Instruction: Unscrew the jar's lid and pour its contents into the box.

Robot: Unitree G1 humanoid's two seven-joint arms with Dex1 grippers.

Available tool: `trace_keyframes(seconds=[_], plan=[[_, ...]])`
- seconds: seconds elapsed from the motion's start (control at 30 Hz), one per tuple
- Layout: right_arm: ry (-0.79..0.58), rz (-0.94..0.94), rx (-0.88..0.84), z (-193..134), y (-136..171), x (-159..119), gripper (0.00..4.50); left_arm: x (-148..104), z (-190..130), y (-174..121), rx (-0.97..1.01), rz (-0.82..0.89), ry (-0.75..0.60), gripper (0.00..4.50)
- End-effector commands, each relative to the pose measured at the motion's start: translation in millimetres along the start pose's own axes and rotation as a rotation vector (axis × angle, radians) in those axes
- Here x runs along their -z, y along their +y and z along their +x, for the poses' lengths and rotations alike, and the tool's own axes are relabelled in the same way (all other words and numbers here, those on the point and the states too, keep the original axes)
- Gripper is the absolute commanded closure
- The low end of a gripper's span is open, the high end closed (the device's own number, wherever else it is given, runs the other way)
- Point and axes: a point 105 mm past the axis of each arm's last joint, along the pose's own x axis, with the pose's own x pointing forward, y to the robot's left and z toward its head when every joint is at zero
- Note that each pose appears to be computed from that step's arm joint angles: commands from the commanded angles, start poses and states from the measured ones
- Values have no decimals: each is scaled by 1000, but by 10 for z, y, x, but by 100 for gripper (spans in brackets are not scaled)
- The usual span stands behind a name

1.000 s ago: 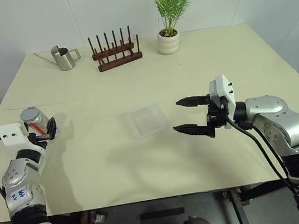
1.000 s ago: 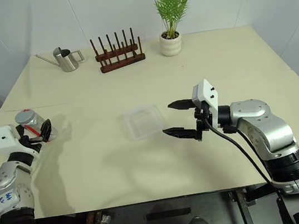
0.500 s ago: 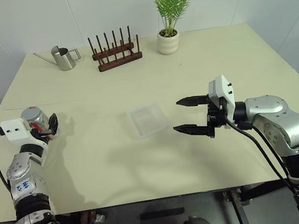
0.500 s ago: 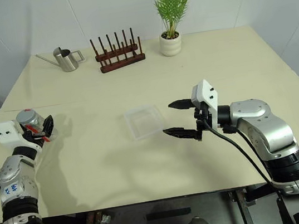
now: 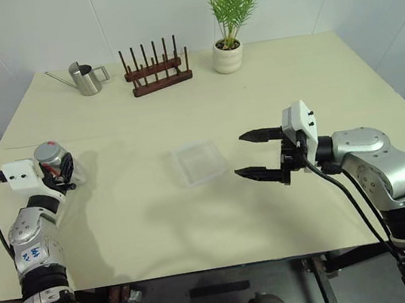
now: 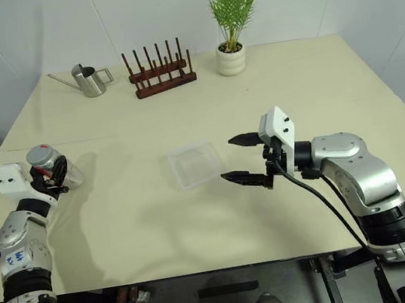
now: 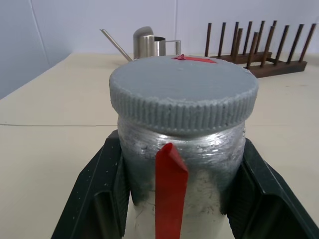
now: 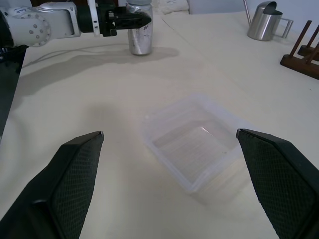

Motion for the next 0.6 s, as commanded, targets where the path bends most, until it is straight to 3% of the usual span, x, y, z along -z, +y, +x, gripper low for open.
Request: trace_keyframes(seconds=[0.03, 0.37, 0.6], plan=[[-46, -80, 15, 14, -19, -232, 0, -267, 34, -280, 134, 17, -68, 246], [-110, -111, 137, 158, 14, -559, 0, -650, -20, -1411, 725, 13, -75, 246], [-178, -56, 223, 328, 221, -801, 0, -747, -105, -1910, 1054, 15, -70, 246]])
